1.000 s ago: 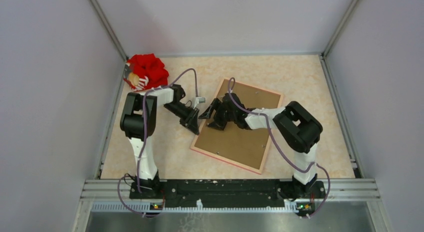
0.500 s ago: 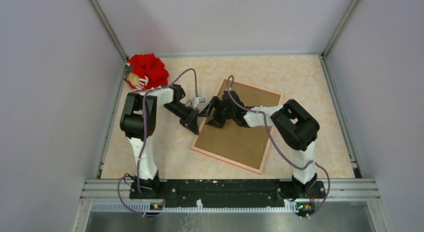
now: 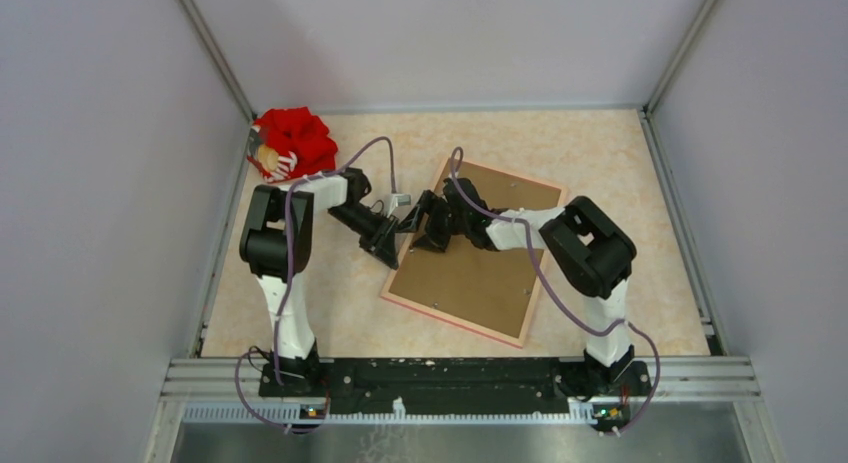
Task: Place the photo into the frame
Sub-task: Install the photo frame at the center of the board.
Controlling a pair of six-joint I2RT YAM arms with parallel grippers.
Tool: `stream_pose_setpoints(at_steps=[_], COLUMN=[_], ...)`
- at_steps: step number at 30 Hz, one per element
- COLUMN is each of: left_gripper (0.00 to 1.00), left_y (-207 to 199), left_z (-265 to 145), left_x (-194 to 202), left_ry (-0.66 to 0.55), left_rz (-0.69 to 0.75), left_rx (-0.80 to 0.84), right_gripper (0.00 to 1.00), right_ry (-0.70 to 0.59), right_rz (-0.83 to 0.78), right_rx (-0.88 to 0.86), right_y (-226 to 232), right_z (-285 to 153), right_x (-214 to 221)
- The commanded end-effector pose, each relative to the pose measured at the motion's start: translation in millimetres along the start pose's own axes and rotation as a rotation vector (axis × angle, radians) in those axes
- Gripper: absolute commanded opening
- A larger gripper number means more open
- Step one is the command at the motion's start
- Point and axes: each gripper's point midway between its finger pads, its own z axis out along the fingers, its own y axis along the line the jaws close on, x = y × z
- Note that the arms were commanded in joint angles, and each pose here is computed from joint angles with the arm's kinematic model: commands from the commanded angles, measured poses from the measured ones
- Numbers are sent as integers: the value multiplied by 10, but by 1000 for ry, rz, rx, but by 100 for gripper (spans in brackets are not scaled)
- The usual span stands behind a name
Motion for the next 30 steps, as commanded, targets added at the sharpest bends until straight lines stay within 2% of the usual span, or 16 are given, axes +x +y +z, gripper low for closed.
stream_pose_setpoints(at_steps=[1,19,30], left_gripper=[28,24,24], left_y=[352,414,391], left_z=[38,72,64], left_x=[104,152,139], left_ry=[63,83,80], left_rz=[86,73,79], left_rx=[-148,-156,-149], right_gripper=[71,70,70], right_ry=[19,115,139], right_rz=[-14,-44,-65], right_rx=[-5,-26,-44], right_y=[-3,6,52], right_z=[65,63,125], right_x=[9,289,289])
